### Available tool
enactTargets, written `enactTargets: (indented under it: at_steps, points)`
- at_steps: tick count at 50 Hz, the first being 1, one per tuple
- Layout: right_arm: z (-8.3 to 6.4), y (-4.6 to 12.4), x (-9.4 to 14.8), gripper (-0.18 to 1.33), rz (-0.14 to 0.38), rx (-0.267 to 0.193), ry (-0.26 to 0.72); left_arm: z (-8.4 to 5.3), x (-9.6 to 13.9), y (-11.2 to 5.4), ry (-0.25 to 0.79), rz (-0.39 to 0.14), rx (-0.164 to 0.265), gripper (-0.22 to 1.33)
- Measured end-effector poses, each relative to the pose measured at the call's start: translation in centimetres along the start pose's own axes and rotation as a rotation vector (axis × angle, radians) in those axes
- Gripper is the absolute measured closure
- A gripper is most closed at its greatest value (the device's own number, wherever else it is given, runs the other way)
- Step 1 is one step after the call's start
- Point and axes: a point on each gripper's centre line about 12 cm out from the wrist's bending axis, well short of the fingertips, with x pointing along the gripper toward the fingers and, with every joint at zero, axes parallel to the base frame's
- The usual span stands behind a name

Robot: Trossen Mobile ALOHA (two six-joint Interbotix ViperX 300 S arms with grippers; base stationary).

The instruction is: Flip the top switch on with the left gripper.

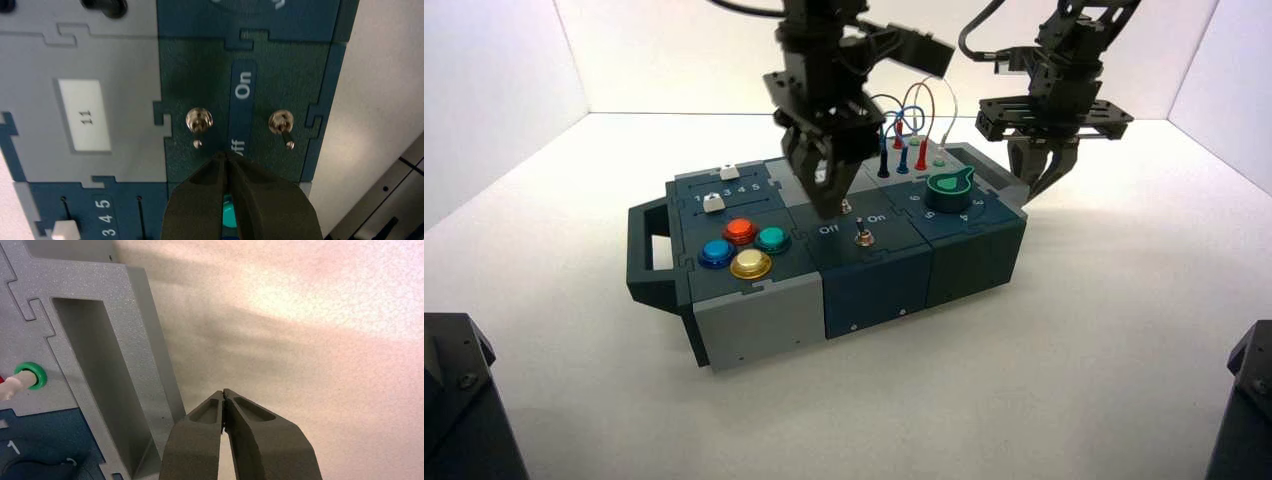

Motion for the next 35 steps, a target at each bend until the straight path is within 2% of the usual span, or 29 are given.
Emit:
enactTargets:
  at_steps: [18,35]
  points:
    - [0.0,-0.1,0.3,1.3,-0.002,-0.003,0.008,-0.2,0.1,0.5,-0.014,0.009,-0.009,1.28]
    - [0.0,0.0,0.3,1.29,-0.002,-0.004,0.008,0.9,-0.3,1.1,-0.035,0.027,0.016,1.28]
